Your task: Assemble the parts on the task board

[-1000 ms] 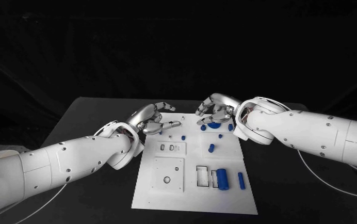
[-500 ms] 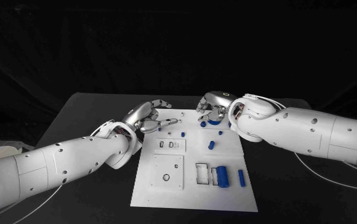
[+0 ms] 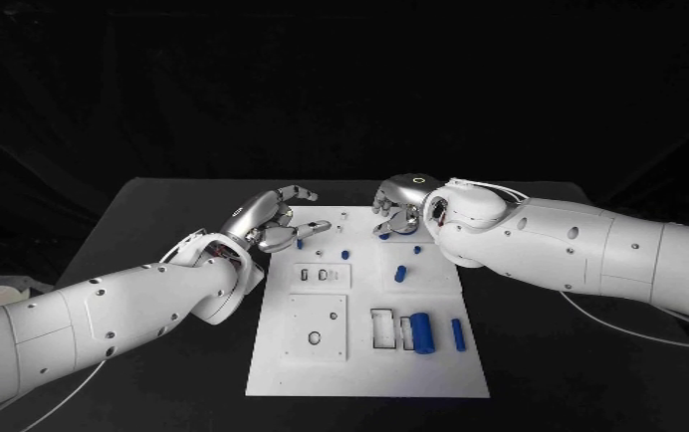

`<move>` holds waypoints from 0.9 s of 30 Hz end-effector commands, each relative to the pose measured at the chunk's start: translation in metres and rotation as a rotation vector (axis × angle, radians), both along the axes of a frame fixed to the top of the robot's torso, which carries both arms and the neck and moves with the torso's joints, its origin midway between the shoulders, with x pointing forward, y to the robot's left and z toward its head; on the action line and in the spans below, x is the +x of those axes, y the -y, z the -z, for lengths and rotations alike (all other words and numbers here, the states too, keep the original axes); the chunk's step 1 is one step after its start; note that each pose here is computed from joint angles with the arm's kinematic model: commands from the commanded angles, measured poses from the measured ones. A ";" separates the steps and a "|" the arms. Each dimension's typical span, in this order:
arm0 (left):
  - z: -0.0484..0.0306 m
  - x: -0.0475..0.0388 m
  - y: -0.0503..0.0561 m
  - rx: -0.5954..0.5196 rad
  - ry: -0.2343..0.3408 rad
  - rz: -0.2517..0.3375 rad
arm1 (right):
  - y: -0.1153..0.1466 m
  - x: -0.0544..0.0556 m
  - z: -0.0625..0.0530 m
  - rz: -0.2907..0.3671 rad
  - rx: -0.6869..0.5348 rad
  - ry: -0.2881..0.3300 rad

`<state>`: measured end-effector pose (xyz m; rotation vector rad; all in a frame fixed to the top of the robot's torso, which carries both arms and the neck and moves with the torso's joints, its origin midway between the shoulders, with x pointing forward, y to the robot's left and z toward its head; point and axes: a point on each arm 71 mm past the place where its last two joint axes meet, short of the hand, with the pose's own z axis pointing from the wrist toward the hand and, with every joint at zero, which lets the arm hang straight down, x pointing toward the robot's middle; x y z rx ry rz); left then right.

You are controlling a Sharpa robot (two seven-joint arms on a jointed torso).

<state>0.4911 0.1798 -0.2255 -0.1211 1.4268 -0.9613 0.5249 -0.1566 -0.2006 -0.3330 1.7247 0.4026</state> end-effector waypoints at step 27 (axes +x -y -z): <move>-0.0022 0.0006 -0.002 -0.010 0.021 -0.011 | -0.001 0.003 0.020 0.050 -0.127 -0.074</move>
